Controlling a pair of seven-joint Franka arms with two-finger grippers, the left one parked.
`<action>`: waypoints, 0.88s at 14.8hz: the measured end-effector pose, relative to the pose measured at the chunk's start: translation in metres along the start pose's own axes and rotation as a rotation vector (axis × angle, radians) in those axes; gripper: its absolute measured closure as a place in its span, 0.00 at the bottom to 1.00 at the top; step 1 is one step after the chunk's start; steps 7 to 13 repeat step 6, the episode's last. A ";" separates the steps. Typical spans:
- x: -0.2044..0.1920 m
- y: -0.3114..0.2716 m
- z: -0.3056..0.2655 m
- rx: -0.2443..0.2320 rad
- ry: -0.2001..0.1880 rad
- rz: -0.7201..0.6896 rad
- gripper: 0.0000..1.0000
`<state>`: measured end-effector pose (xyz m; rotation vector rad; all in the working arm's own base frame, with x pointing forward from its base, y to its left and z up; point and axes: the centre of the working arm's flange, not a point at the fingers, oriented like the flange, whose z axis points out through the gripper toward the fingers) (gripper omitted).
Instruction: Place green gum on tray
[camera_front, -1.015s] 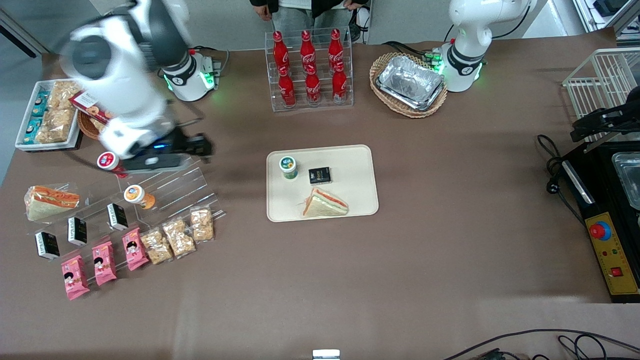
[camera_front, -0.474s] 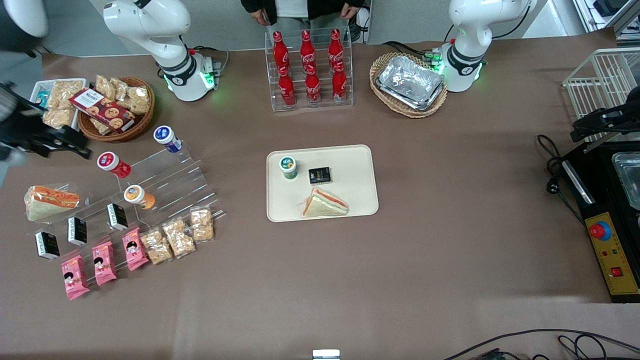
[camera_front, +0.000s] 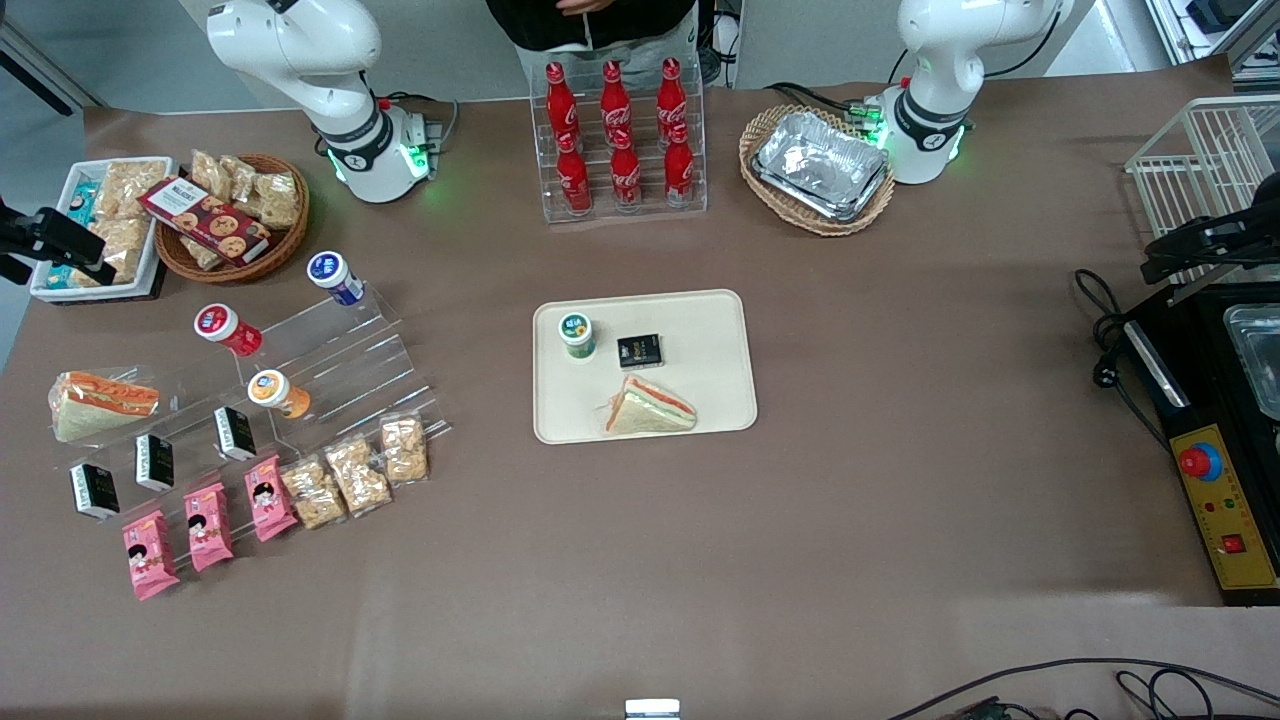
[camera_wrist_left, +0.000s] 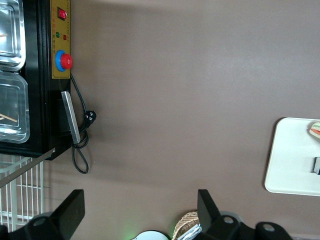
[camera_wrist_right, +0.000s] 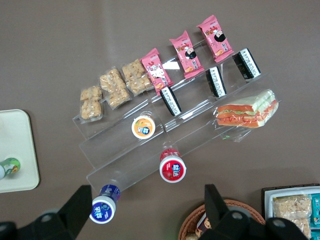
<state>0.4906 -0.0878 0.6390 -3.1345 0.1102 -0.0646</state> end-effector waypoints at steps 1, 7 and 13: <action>0.003 -0.001 0.002 -0.001 0.002 -0.001 0.00; 0.039 -0.006 0.003 -0.016 0.026 -0.010 0.00; 0.039 -0.006 0.003 -0.016 0.026 -0.010 0.00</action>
